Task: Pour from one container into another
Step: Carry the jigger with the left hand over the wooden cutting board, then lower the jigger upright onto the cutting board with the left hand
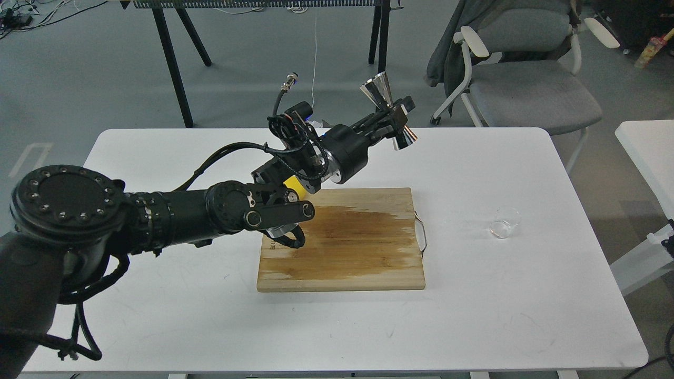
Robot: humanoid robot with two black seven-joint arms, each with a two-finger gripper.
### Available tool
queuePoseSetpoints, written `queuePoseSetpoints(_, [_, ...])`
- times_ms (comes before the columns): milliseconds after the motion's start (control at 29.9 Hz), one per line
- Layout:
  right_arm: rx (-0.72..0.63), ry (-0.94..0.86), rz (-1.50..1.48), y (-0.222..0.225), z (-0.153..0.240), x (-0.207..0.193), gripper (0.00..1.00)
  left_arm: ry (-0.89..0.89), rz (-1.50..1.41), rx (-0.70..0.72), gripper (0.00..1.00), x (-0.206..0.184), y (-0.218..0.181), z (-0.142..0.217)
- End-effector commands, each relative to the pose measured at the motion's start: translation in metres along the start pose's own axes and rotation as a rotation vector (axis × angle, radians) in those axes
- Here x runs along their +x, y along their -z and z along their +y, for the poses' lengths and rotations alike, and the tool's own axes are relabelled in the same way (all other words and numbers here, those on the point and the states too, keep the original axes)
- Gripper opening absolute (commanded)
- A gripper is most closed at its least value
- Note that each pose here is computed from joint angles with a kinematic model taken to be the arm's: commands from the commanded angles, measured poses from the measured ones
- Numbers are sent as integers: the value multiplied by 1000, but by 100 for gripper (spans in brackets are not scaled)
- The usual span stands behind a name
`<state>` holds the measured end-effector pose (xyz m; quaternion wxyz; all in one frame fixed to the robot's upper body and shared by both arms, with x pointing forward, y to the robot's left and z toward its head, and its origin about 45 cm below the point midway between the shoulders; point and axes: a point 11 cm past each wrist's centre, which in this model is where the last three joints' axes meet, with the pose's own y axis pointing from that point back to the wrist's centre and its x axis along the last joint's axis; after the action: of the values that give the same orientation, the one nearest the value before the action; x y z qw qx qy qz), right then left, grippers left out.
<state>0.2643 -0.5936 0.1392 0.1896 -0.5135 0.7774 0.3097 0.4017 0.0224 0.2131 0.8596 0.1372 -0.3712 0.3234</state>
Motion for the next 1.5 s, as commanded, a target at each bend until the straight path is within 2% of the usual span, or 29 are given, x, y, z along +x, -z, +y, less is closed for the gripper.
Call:
queuePoseSetpoints(0, [0,-10,3,0,1,3,100,38,-19,-16,5,-19,4,8])
queuePoseSetpoints(134, [2,-13,2,1,1,4,100,49,-4,-17,5,-30,6,14])
queuePoseSetpoints(301, [3,-12,2,1,1,4,100,145,-67,-51,5,-70,15,36])
queuePoseSetpoints(468, [-4,-14,7,-1,1,4,100,173,-73,-49,7,-92,23,50])
queuePoseSetpoints(601, [-4,-32,15,0,4,10,100,180,-126,-52,3,-90,29,52])
queuePoseSetpoints(935, [-6,-50,16,-2,6,16,100,189,-221,-66,3,-84,37,51])
queuePoseSetpoints(1269, [-8,-57,17,-2,8,19,100,148,-364,59,3,-49,86,59])
queuePoseSetpoints(1470, [-7,-57,16,-2,8,19,100,160,-352,91,3,-59,96,70])
